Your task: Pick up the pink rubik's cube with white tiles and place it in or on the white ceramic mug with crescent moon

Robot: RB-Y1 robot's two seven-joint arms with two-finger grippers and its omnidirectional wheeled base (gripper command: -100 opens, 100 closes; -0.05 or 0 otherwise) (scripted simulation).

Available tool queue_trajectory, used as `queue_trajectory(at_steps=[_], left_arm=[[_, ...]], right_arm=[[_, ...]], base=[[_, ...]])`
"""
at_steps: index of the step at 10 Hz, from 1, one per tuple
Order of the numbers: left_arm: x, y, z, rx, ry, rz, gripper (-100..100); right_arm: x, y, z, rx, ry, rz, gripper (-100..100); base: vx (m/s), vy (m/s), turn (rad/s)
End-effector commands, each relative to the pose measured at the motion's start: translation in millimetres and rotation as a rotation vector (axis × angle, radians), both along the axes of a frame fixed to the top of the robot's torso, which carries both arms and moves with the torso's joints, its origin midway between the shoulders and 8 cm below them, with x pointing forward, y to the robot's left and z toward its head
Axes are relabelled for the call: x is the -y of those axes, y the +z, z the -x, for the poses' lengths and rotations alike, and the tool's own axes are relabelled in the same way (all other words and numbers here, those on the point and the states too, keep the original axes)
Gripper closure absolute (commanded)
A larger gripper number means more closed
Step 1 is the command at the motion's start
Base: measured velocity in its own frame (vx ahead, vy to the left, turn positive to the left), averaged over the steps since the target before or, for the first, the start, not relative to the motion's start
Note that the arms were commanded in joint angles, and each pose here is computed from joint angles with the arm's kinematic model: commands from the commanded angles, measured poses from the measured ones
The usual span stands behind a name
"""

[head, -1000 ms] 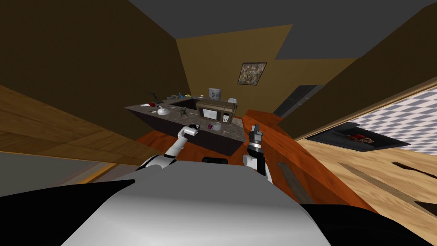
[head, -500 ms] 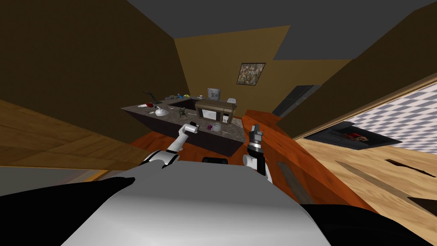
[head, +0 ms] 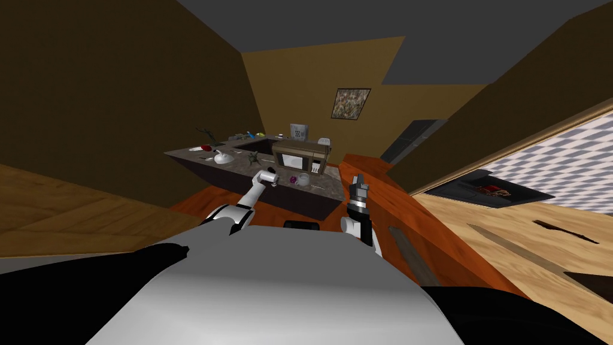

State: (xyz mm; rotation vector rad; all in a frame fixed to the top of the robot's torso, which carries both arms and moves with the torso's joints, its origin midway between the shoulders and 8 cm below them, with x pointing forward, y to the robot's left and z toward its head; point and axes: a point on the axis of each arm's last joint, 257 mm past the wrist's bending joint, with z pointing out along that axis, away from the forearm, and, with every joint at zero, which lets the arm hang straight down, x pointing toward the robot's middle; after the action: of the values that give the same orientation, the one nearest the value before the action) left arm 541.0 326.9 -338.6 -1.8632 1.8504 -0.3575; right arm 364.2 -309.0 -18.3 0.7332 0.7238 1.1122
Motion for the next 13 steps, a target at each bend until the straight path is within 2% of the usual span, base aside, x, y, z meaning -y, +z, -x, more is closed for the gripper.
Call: queue_trajectory(at_steps=[1, 4, 8, 12, 13], left_arm=[[-1.3, -3.1, 6.4, -0.037, 0.010, -0.001, -100], [2.2, 2.9, 6.4, -0.120, 0.045, 0.029, -100], [4.2, 1.5, 19.6, -0.213, 0.070, 0.043, -100], [15.6, 7.9, 29.9, -0.318, 0.094, 0.082, -100], [23.1, 11.9, 32.0, -0.353, 0.099, 0.103, -100]], right_arm=[[0.0, 0.0, 0.0, 0.000, 0.000, 0.000, 0], [0.0, 0.0, 0.0, 0.000, 0.000, 0.000, 0], [0.0, 0.0, 0.0, 0.000, 0.000, 0.000, 0], [0.0, 0.0, 0.0, 0.000, 0.000, 0.000, 0], [0.0, 0.0, 0.0, 0.000, 0.000, 0.000, 0]], base=[[0.024, 0.003, 0.003], [0.047, -0.005, -0.043], [0.042, -0.013, -0.022], [0.059, -0.023, -0.032], [0.047, -0.037, -0.043]])
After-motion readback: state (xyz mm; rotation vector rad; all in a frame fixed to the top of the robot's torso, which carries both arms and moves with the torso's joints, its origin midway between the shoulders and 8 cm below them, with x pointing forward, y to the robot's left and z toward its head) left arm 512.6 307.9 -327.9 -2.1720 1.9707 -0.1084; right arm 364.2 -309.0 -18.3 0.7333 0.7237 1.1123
